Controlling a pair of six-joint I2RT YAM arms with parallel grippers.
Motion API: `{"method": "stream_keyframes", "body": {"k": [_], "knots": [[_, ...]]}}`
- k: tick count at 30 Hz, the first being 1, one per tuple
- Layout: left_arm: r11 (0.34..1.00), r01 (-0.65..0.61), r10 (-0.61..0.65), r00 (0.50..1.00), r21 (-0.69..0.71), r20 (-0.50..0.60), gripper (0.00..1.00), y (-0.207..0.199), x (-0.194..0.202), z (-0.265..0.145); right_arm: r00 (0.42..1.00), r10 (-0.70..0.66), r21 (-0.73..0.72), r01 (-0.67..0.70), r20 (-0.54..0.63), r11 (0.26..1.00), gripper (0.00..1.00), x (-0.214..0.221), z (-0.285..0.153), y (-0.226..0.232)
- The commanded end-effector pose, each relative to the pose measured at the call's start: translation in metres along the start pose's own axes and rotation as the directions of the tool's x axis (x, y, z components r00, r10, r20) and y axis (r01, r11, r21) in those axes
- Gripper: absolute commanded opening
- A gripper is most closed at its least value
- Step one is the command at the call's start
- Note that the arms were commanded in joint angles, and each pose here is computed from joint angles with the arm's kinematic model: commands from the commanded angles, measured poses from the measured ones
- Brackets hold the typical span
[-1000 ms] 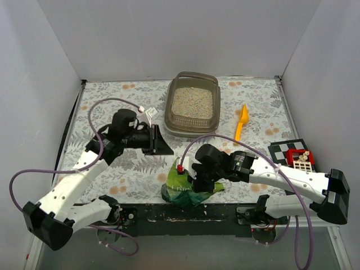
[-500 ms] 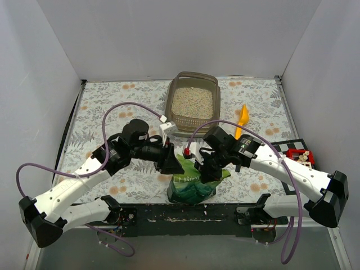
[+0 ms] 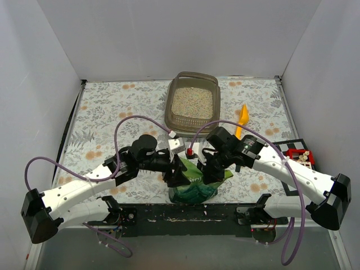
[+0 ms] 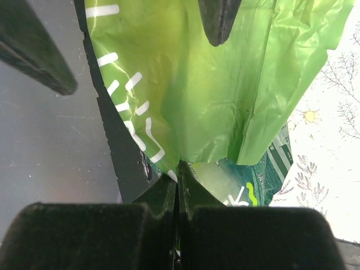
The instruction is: Fill the litter box with clean litter
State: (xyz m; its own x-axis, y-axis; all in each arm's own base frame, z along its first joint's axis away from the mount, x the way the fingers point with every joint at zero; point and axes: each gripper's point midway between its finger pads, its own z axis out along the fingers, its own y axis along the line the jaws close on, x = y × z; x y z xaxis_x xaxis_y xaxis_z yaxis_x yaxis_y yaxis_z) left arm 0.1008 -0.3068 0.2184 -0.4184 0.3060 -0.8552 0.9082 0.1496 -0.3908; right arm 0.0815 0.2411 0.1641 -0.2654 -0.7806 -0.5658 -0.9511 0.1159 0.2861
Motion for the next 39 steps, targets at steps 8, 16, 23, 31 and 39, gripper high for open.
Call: {"method": "stream_keyframes", "body": {"k": [8,16,23,31,39], "knots": [[0.997,-0.075,0.075,0.996,0.007,0.040,0.68,0.006,0.025,0.022,0.998,0.031,-0.011,-0.030,0.059,0.999,0.01,-0.003,-0.005,0.007],[0.997,-0.072,0.070,0.997,-0.043,-0.043,0.41,0.022,0.064,0.031,0.997,0.034,-0.008,-0.033,0.071,0.999,0.01,-0.005,-0.008,0.006],[0.928,-0.189,0.203,0.979,-0.320,0.012,0.00,0.059,0.023,0.005,0.996,0.042,0.019,-0.043,0.074,0.999,0.01,-0.008,-0.013,-0.001],[0.805,-0.386,0.447,0.894,-0.451,0.034,0.00,0.061,-0.059,-0.037,0.990,0.036,0.087,-0.048,0.134,0.995,0.01,-0.063,-0.031,-0.017],[0.836,-0.371,0.414,0.910,-0.405,0.023,0.00,0.087,-0.029,-0.042,0.989,0.084,0.080,-0.094,0.120,0.992,0.01,-0.065,0.001,-0.036]]}}
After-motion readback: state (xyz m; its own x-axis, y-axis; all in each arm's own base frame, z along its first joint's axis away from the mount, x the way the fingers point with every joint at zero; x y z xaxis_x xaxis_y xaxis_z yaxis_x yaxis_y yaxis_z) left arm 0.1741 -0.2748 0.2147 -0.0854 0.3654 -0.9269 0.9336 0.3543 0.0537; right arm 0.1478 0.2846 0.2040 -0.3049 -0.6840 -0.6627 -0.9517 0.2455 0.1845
